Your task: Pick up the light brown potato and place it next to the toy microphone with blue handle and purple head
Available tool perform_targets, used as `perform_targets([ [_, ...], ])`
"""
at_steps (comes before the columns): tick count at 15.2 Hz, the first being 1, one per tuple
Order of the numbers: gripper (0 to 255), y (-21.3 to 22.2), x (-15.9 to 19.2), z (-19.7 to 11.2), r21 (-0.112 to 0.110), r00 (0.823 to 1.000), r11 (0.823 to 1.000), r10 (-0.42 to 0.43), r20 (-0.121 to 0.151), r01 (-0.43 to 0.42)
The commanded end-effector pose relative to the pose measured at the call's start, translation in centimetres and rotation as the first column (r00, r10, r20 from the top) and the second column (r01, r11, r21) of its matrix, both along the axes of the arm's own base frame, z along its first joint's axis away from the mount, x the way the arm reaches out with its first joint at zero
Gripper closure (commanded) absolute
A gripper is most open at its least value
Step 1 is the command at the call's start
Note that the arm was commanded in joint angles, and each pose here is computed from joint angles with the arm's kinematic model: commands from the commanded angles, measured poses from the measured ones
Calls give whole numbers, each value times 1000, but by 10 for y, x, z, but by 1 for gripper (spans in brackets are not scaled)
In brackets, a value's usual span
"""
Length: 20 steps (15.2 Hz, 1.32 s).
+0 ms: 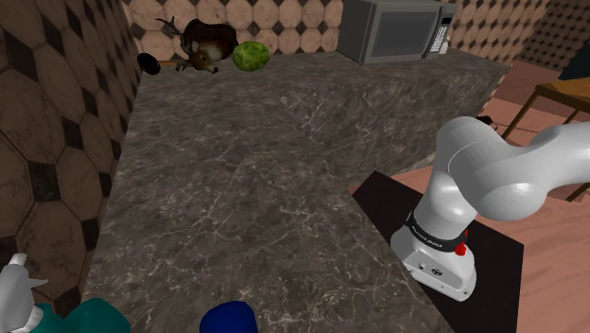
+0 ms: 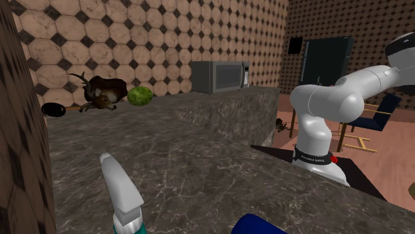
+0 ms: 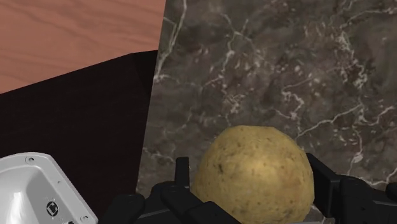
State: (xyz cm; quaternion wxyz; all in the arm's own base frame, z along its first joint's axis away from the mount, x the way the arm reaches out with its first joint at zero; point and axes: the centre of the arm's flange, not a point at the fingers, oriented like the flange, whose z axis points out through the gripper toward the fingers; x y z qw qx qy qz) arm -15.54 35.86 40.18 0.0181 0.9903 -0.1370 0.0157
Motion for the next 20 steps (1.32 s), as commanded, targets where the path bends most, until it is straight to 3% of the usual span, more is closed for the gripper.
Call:
perform_targets([
  [1, 255, 0, 0, -10, 0, 1000, 1000, 0, 0, 0],
  [11, 255, 0, 0, -63, 0, 1000, 1000, 0, 0, 0],
  [19, 255, 0, 0, -65, 0, 1000, 1000, 0, 0, 0],
  [20, 0, 0, 0, -65, 0, 1000, 1000, 0, 0, 0],
])
